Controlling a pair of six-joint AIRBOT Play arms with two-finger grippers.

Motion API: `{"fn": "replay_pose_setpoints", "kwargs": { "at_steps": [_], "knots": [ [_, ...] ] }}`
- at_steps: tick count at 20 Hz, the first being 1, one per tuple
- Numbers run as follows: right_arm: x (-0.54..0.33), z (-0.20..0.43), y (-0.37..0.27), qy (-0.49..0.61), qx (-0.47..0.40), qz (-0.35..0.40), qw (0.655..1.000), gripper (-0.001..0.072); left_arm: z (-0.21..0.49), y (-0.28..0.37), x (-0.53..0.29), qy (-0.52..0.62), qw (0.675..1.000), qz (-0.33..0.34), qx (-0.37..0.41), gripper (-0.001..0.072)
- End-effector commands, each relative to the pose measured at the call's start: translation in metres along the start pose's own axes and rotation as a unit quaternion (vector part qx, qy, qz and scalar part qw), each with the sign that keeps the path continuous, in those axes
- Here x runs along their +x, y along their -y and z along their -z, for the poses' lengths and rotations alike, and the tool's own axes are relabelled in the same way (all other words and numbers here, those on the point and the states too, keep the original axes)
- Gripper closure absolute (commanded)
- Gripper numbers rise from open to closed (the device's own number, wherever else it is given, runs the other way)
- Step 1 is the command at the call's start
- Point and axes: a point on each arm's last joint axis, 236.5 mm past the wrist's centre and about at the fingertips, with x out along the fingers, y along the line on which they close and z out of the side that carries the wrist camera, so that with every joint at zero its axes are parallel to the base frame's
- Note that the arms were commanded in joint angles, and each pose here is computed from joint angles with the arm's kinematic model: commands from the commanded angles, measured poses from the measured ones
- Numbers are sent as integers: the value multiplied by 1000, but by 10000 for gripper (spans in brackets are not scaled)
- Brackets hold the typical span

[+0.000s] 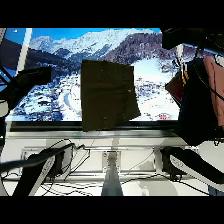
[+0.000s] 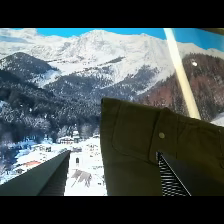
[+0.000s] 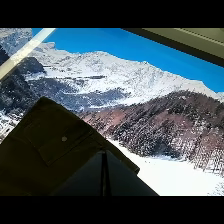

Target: Fold the clothes and pants, and hang the long-sleeved shirts on hangers.

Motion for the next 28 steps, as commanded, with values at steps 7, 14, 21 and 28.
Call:
{"fn": "replay_pose_setpoints", "kwargs": {
  "at_steps": [7,14,21,28],
  "knots": [
    [3,45,53,-94,-59,92,990,672,0,1,0,0,1000,1,-1,86],
    [-13,338,57,-447,210,3,869,673,73,8,-11,-153,987,24,44,605],
    [18,435,-47,-398,451,-81,795,154,213,24,-59,-431,898,83,-23,343],
    [50,421,-67,-350,550,-135,746,155,314,27,-70,-531,830,81,-149,233]
  ]
}}
